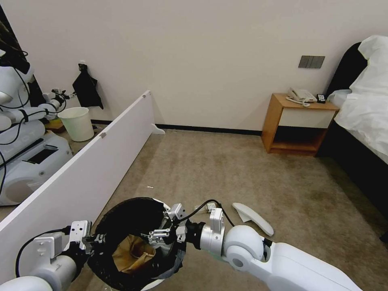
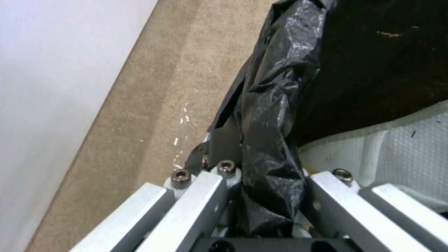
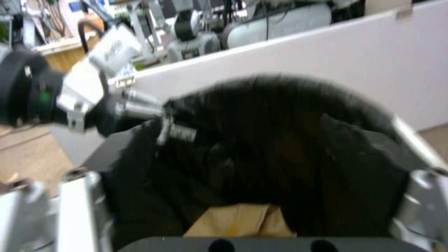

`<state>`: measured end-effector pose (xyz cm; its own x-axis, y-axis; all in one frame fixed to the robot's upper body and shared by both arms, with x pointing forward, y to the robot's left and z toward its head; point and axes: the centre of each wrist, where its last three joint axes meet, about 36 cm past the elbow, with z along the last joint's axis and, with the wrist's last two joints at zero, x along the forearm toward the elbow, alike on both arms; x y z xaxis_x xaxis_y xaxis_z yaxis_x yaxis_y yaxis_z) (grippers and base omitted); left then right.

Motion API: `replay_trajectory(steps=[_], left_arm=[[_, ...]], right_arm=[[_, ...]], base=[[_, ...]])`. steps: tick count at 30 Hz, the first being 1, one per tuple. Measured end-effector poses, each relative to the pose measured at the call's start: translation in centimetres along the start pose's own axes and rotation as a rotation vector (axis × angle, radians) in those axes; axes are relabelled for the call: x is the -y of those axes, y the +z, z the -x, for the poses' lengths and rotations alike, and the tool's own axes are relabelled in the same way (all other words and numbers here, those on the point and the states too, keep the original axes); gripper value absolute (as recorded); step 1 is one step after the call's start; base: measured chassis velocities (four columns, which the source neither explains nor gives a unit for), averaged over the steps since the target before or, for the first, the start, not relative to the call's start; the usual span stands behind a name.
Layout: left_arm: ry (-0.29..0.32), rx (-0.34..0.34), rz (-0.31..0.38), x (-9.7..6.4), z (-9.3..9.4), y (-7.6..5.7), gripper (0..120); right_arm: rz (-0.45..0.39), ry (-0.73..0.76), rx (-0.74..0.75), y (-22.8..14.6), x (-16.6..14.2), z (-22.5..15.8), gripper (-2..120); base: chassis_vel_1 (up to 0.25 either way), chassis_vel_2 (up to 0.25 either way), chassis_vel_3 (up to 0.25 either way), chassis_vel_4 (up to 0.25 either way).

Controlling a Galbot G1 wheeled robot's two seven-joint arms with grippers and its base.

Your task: Pick up the trash bin, then pick up the garbage from the floor and place it into the trash bin.

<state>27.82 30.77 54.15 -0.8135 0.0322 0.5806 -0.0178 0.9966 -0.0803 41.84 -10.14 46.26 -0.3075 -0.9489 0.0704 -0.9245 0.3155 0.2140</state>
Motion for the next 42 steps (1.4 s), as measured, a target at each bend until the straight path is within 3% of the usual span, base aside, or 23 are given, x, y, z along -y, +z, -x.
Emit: replay_trajectory(steps=[3,11,14,15,19,24,31,35,42], left_arm=[[-0.004,-0.002,-0.003,-0.1,0.1,0.1,2],[-0.021,0.005,-0.012,-0.5,0.2,0.0,2],[-0.03,0.01,-0.02,-0.7,0.1,0.0,2],[-0.039,0.015,-0.03,-0.8,0.1,0.0,2],[-0.057,0.023,-0.058,-1.1,0.4,0.3,2],[-0.07,0.023,-0.073,-1.3,0.5,0.6,2],[-0.088,0.019,-0.084,-1.7,0.5,0.9,2],[-0.098,0.026,-0.096,-1.7,0.4,1.0,2],[-0.109,0.028,-0.111,-1.9,0.6,1.4,2]], right_arm=[[-0.016,0.01,0.046,-0.8,0.3,0.0,99],[-0.054,0.102,0.194,-4.4,1.9,-1.7,100],[-0.063,0.205,0.247,-5.7,3.1,-3.6,100],[-0.063,0.303,0.277,-5.8,4.0,-5.4,100],[-0.05,0.547,0.324,-3.1,5.2,-9.0,100],[-0.09,0.723,0.35,0.7,5.9,-11.2,100],[-0.117,0.939,0.271,4.5,6.1,-15.8,100],[-0.115,1.091,0.19,7.5,4.7,-19.7,100],[-0.069,1.279,0.154,11.4,1.5,-22.5,100]], base=[[0.0,0.0,0.0,0.0],[0.0,0.0,0.0,0.0],[0.0,0.0,0.0,0.0],[0.0,0.0,0.0,0.0],[0.0,0.0,0.0,0.0],[0.0,0.0,0.0,0.0],[0.0,0.0,0.0,0.0],[0.0,0.0,0.0,0.0],[0.0,0.0,0.0,0.0]])
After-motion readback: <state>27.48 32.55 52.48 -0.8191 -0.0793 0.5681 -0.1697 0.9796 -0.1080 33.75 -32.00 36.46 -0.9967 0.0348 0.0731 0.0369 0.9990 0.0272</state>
